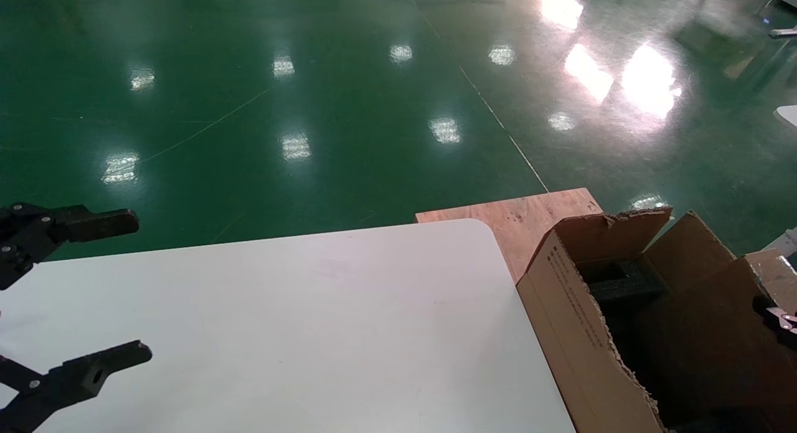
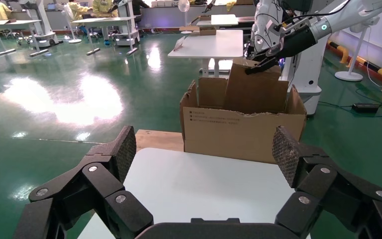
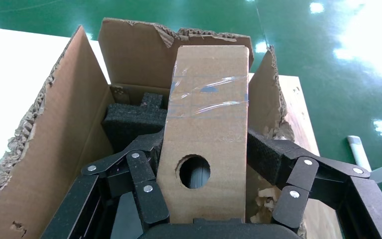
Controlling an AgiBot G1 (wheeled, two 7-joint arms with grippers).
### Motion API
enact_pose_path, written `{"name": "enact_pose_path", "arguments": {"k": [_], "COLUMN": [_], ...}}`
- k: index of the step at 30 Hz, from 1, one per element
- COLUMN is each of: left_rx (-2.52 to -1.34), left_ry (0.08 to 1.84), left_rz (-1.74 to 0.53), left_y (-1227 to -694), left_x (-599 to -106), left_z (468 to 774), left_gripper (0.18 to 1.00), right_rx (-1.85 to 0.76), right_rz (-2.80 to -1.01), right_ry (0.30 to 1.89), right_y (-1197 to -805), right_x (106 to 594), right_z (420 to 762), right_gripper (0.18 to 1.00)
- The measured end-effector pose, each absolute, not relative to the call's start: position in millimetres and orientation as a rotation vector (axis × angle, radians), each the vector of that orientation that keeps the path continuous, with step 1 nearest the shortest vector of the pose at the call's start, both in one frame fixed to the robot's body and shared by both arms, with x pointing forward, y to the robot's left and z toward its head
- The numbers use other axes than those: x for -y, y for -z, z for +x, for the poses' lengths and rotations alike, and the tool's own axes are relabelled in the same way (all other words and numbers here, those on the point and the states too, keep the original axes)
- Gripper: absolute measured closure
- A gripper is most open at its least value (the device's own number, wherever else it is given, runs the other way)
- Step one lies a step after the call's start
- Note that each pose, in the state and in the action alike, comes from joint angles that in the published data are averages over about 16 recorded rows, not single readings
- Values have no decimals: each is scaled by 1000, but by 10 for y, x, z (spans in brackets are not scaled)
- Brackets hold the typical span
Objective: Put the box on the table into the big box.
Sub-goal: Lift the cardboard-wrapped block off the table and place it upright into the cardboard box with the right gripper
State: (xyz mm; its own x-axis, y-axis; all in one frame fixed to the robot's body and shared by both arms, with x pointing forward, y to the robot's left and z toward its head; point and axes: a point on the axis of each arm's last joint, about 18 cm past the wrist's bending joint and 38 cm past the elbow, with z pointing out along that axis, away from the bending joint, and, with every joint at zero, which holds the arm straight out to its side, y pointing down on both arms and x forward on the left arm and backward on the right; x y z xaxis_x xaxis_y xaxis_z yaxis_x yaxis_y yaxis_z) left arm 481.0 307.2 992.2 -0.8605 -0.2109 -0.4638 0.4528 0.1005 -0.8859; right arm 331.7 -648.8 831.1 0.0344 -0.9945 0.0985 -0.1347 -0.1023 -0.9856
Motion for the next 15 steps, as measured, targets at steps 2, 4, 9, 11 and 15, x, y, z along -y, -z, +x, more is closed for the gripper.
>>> {"name": "enact_pose_path", "arguments": {"k": [2,4,9,11,15], "left_rx": [-1902,-1902,-1902,-1902,-1902], "left_ry": [1811,1811,1811,1811,1811], "left_rz": [236,236,236,236,236], "left_y": [-9922,-9922,-9922,-9922,-9922], "left_x": [-3072,-3072,-3072,-3072,-3072], "left_z": [4810,4810,4810,4810,4810], "left_gripper": [184,184,184,184,184], "right_rx": [-1237,-1236,-1236,-1237,-1239], "right_rz": [-1401,-1402,-1405,-1407,-1411], "right_ry": [1191,1189,1187,1189,1191], "right_y": [-8299,-8286,-8253,-8241,-8220], "right_x": [6504,6521,6566,6587,6628], "right_z": [3313,3310,3304,3303,3304], "right_gripper": [754,755,755,755,755]}}
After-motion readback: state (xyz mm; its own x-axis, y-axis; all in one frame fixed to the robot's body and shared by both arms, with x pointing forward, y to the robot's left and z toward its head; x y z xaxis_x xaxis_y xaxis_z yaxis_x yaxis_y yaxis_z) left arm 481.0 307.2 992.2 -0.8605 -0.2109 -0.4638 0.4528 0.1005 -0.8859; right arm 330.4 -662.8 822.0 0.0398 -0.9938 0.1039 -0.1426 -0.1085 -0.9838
